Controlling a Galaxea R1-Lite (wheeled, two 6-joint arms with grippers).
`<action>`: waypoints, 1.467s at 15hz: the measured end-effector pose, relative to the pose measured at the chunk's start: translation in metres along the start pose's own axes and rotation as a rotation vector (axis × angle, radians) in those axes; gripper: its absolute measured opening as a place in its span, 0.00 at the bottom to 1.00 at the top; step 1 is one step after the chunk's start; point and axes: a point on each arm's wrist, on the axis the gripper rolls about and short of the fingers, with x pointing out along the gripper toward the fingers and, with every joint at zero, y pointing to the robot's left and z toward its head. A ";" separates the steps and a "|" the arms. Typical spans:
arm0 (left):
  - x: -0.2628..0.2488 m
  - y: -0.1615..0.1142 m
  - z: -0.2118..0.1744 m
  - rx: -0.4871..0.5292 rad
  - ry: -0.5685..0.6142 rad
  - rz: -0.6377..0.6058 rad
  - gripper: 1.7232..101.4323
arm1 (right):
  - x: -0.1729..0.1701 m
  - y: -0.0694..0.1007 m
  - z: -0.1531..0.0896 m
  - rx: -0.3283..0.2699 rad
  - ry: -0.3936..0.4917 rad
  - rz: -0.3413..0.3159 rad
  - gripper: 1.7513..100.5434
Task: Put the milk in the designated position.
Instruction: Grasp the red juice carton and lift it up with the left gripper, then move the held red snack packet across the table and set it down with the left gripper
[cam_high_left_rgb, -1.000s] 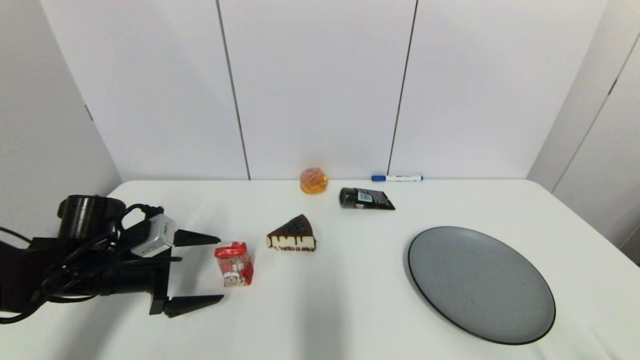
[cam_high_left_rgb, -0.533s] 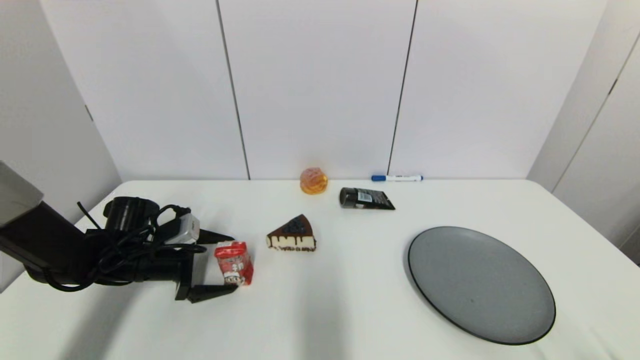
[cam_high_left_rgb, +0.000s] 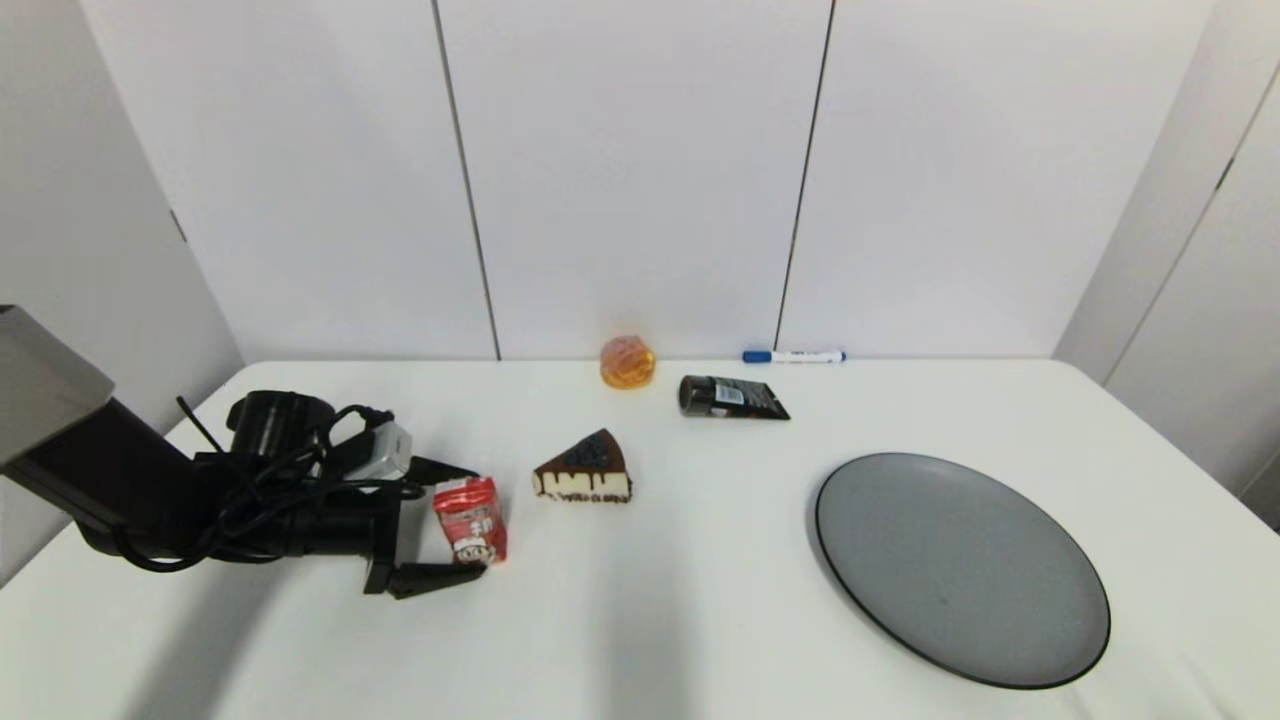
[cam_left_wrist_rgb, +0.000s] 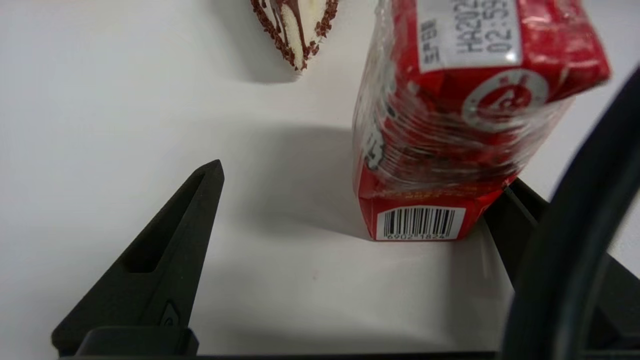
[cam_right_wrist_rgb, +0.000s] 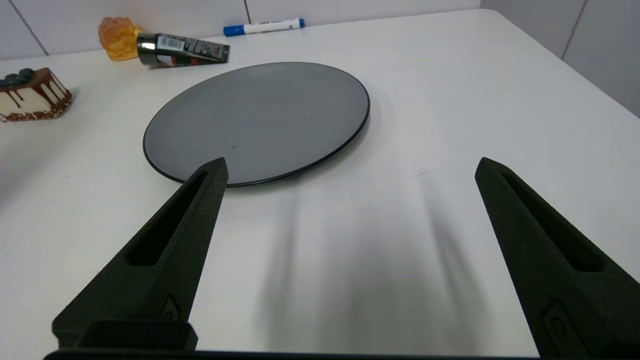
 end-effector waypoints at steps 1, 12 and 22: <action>0.001 -0.001 0.001 -0.007 -0.007 -0.014 0.96 | 0.000 0.000 0.000 0.000 0.000 0.000 0.97; 0.001 -0.003 0.009 -0.008 -0.017 -0.037 0.45 | 0.000 0.000 0.000 0.000 0.000 0.000 0.97; -0.008 -0.002 0.028 -0.007 -0.039 -0.017 0.22 | 0.000 0.000 0.000 0.000 0.000 0.000 0.97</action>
